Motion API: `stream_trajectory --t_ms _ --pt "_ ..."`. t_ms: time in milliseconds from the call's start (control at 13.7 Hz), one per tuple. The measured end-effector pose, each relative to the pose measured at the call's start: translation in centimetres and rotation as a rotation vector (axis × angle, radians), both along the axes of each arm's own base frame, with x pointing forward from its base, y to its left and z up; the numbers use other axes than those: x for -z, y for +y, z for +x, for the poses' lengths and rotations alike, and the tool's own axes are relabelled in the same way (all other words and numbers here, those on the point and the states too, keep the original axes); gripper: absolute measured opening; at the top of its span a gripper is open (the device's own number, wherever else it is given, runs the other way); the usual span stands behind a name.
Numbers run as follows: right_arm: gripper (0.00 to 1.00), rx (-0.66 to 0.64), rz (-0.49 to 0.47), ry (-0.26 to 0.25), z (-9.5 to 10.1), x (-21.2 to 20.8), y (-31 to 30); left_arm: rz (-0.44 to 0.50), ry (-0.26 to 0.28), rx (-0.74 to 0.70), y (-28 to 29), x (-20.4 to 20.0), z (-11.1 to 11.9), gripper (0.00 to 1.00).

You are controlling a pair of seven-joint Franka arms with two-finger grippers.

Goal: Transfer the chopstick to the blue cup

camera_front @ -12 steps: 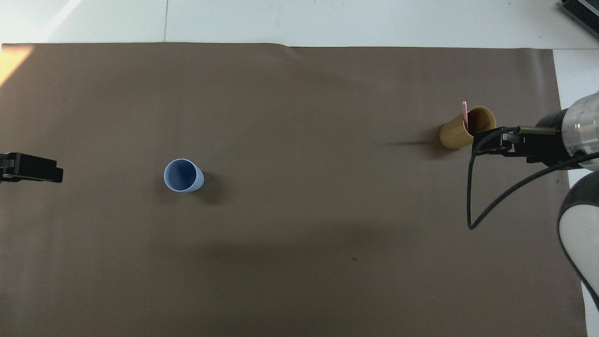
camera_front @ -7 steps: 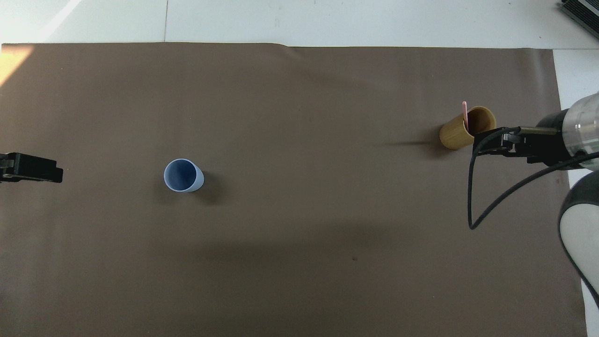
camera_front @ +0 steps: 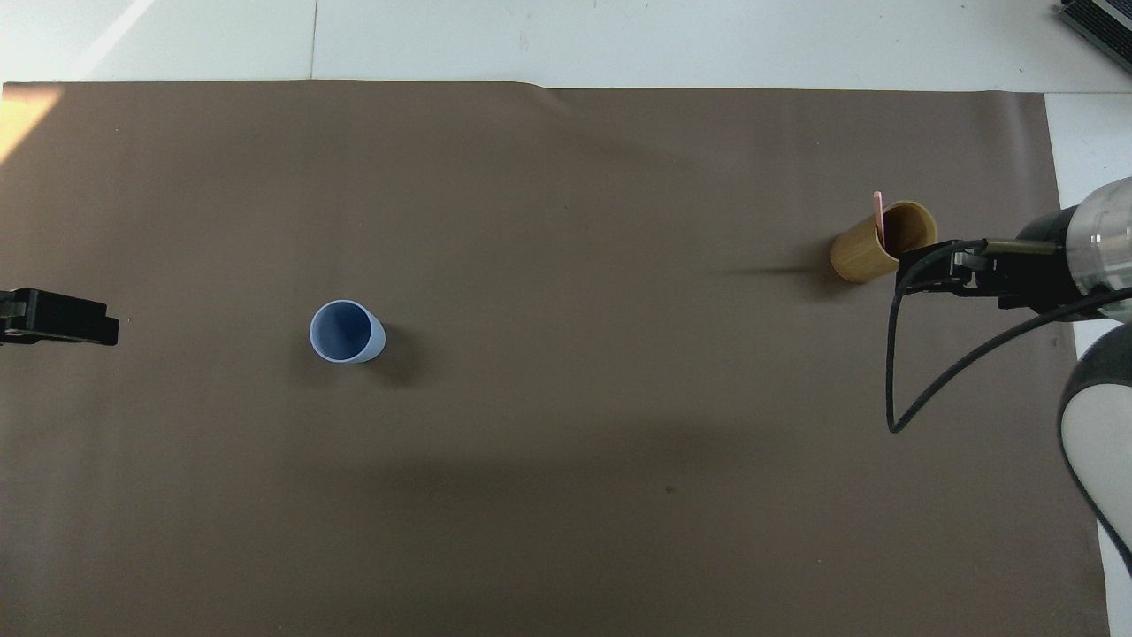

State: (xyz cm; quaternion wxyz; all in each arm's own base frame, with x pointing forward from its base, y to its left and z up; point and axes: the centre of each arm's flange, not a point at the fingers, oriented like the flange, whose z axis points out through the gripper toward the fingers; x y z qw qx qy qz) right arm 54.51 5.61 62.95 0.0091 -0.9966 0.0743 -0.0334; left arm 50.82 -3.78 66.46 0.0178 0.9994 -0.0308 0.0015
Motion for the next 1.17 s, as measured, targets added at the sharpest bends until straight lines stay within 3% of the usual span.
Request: stream_trajectory --t_ms 366,659,1171 --pt "1.0 0.0 0.0 0.0 0.0 0.0 0.0 0.001 -0.004 -0.013 -0.4 2.4 1.1 1.0" --pt "1.0 0.0 0.0 0.0 0.0 0.0 0.0 0.001 -0.011 -0.083 -2.3 9.9 2.9 1.0" --pt "1.0 0.001 -0.001 0.001 0.0 0.1 -0.1 0.008 -0.002 -0.214 -7.2 22.3 4.0 1.0"
